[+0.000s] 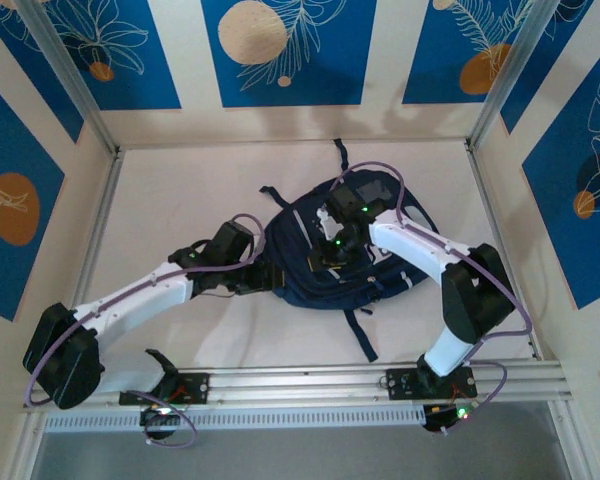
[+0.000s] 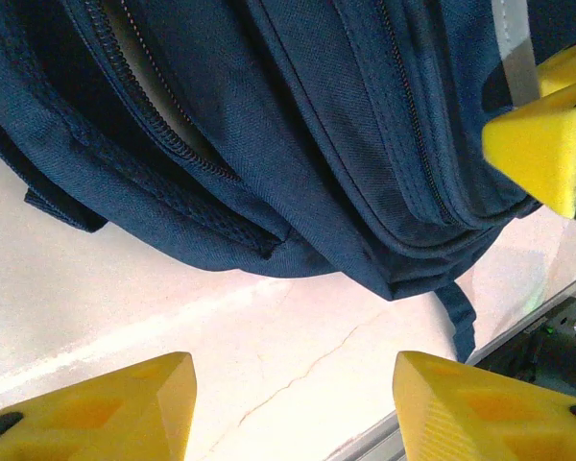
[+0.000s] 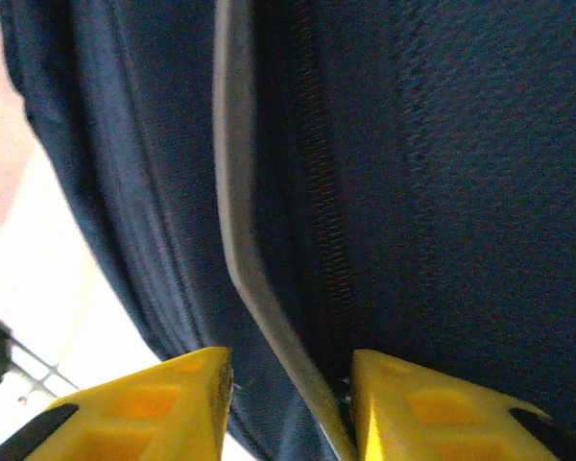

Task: Pack books, pencil case, and school supplies into a backpack

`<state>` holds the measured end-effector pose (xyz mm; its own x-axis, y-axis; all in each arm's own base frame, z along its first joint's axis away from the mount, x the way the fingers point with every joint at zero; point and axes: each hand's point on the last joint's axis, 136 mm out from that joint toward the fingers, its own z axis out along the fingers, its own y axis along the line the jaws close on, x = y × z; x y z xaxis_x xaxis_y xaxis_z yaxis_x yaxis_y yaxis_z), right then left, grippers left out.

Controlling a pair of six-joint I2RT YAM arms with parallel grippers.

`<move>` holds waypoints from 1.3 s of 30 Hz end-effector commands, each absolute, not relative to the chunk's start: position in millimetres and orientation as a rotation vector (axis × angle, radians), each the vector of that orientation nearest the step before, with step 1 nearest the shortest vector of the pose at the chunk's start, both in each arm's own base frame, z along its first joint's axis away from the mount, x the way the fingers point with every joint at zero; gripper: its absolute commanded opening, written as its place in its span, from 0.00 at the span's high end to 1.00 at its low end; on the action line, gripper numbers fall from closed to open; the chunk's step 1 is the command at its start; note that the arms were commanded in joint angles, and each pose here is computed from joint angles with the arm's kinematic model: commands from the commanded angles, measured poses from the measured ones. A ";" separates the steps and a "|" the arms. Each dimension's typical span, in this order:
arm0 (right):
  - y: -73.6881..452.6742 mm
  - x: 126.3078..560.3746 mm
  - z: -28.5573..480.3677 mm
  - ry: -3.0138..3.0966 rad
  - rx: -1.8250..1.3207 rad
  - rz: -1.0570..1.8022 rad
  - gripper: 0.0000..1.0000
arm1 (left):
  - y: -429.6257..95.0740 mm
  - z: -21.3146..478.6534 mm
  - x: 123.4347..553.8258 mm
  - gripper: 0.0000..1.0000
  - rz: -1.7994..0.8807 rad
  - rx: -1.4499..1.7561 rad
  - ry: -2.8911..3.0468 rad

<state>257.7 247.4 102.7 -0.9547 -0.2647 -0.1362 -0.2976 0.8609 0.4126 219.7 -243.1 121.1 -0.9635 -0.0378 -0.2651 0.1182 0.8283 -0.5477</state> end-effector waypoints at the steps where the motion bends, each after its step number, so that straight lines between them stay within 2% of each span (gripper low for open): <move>1: 258.9 239.7 97.8 3.025 -0.484 0.807 0.67 | -237.5 128.7 220.8 0.44 -0.820 0.090 2.725; 4: 252.2 236.4 91.7 3.052 -0.474 0.769 0.75 | -236.6 129.3 221.0 0.44 -0.814 0.092 2.726; 5: 248.7 236.3 89.9 3.058 -0.469 0.743 0.80 | -236.2 129.2 220.8 0.44 -0.812 0.092 2.726; 7: 238.3 241.6 86.9 3.055 -0.425 0.642 0.96 | -233.8 129.1 220.8 0.44 -0.797 0.085 2.726; 8: 235.0 249.8 90.5 3.033 -0.377 0.616 1.00 | -232.7 129.9 220.9 0.45 -0.788 0.087 2.723; 15: 266.1 310.3 155.4 2.882 0.114 0.990 1.00 | -247.3 140.4 219.3 0.42 -0.792 0.181 2.699; 25: 277.4 348.6 168.8 2.848 0.667 1.040 1.00 | -272.1 132.3 218.5 0.39 -0.775 0.231 2.662; 30: 282.1 362.2 174.4 2.837 0.780 1.036 1.00 | -287.6 118.9 227.7 0.37 -0.791 0.207 2.617; 39: 278.5 382.6 192.1 2.734 1.007 1.091 1.00 | -336.1 87.4 230.3 0.40 -0.788 0.238 2.516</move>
